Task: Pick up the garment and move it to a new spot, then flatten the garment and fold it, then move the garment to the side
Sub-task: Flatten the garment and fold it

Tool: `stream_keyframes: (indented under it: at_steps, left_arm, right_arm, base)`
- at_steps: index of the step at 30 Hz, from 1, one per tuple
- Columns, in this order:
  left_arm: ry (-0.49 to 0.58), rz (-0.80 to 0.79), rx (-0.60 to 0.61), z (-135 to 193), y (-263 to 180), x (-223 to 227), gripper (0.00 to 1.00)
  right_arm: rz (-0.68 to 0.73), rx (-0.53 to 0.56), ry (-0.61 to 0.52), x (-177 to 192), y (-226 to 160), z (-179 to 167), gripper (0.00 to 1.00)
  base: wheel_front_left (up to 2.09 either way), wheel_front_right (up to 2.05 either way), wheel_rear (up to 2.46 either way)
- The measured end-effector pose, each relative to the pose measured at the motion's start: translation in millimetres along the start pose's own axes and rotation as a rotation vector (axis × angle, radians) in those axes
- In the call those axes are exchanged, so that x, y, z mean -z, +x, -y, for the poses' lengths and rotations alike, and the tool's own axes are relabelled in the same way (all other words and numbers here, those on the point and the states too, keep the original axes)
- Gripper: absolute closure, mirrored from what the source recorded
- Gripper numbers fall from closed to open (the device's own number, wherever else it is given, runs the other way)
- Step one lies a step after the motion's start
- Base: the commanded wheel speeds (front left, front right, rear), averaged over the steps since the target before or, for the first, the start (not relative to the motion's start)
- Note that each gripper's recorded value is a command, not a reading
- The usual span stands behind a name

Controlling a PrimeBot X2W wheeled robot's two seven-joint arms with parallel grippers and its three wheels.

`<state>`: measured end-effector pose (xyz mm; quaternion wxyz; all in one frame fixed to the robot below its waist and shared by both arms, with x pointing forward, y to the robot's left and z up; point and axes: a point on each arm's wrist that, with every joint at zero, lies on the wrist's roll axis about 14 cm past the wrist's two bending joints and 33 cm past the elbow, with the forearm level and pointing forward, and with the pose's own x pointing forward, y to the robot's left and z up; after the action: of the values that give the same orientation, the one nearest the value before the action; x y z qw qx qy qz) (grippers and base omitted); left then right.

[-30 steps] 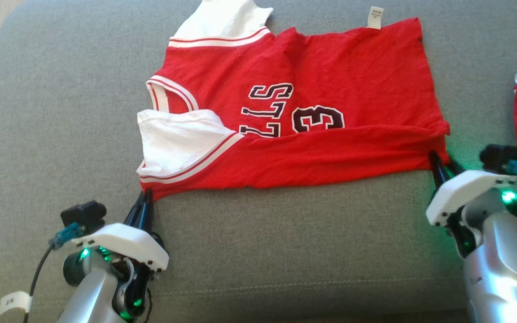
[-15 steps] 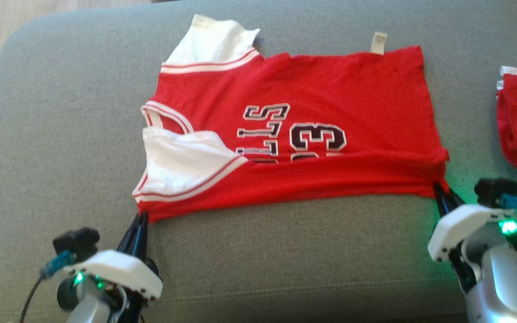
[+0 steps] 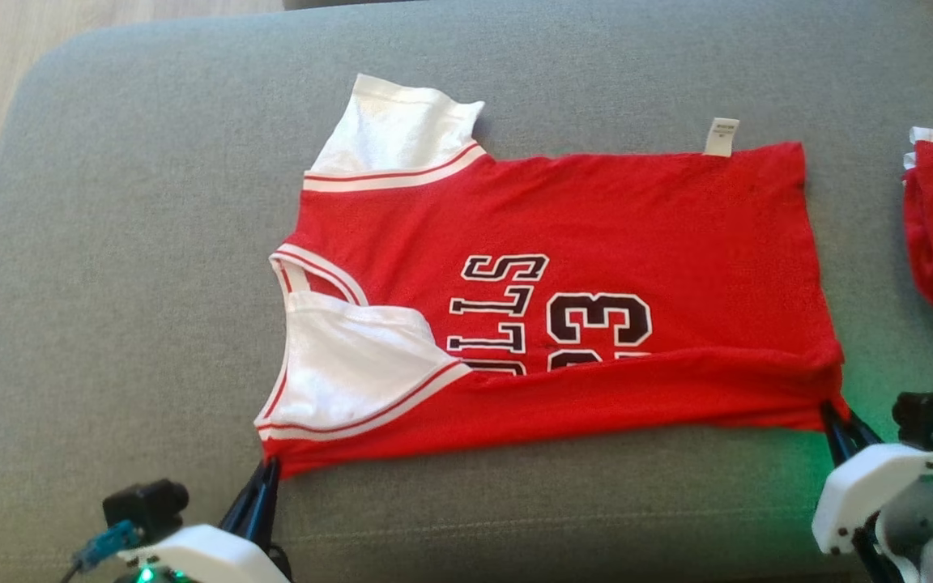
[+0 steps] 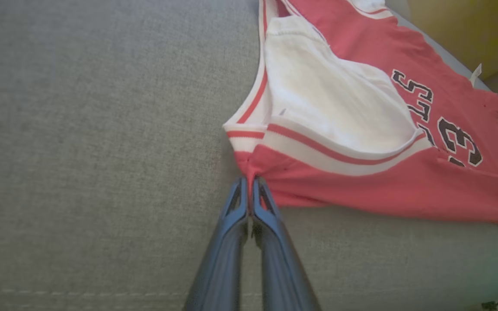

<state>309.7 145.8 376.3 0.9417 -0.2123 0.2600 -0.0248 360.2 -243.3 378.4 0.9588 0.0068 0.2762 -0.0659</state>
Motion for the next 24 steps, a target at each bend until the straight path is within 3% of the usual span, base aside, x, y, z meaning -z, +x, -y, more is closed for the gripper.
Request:
stream_keyframes:
  at_steps: [3,4,5,6,8,15,20,24]
  left_arm:
    - [-0.003,-0.018,-0.014,-2,-1,5,1.00]
    - [-0.011,-0.020,-0.015,-1,-1,5,1.00]
    - [-0.014,-0.021,-0.013,-1,-1,6,1.00]
    - [-0.017,-0.023,-0.012,0,-1,7,0.71]
    - [-0.026,-0.025,-0.014,3,2,7,0.00]
    - [-0.015,0.042,-0.023,5,10,-22,0.00]
    - [0.117,0.140,0.025,13,26,-82,0.00]
    - [0.248,0.216,0.133,47,59,-152,0.00]
  right_arm:
    - [-0.032,-0.002,-0.006,4,-5,0,1.00]
    - [-0.037,-0.002,-0.008,5,-6,1,0.76]
    - [-0.043,-0.003,-0.005,5,-8,1,0.24]
    - [-0.047,-0.002,-0.003,5,-8,1,0.00]
    - [-0.020,0.008,0.008,-5,-8,5,0.00]
    - [0.109,0.060,0.000,-45,-23,23,0.00]
    - [0.184,0.018,0.024,-66,-28,12,0.00]
    - [0.157,-0.028,0.017,-59,-22,-5,0.00]
  base:
    - [0.00,0.00,0.00]
    - [0.00,0.00,0.00]
    - [0.00,0.00,0.00]
    - [0.00,0.00,0.00]
    - [0.00,0.00,0.00]
    - [0.00,0.00,0.00]
    - [0.00,0.00,0.00]
    - [0.00,0.00,0.00]
